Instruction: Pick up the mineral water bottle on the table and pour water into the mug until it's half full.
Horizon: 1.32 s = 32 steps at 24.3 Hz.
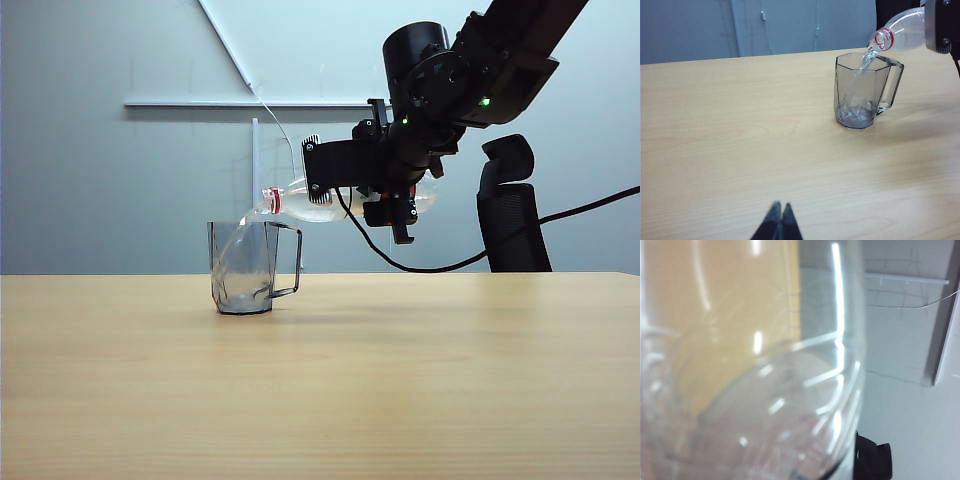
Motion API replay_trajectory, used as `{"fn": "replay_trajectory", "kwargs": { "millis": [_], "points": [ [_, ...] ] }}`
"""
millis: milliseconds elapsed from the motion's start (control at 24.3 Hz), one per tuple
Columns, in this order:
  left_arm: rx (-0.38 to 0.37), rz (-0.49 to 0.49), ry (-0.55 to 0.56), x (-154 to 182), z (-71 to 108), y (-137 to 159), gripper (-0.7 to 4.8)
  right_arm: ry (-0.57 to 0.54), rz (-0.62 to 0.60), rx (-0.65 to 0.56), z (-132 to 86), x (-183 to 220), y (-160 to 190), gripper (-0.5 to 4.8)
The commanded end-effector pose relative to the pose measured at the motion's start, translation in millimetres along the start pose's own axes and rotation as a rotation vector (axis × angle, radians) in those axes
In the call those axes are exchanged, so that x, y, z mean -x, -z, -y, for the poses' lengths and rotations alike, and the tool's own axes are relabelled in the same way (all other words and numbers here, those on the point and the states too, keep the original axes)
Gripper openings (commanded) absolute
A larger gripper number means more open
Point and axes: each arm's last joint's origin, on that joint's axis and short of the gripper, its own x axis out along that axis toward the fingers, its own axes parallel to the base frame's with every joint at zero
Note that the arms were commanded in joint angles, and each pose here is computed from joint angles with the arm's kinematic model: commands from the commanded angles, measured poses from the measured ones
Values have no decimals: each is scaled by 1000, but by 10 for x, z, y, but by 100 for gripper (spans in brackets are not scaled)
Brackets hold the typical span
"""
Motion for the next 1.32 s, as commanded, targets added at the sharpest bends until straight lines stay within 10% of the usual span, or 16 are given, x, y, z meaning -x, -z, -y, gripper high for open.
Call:
{"fn": "replay_trajectory", "kwargs": {
  "millis": [41, 987, 1316],
  "points": [
    [4, 14, -1, 1, -1, -20, -2, 83, -10, -10, 151, 32, 3, 292],
    [4, 14, -1, 1, -1, -19, -2, 83, -17, 4, 151, 32, 5, 292],
    [4, 14, -1, 1, -1, -19, -2, 37, -16, -279, 102, 30, 2, 293]
  ]
}}
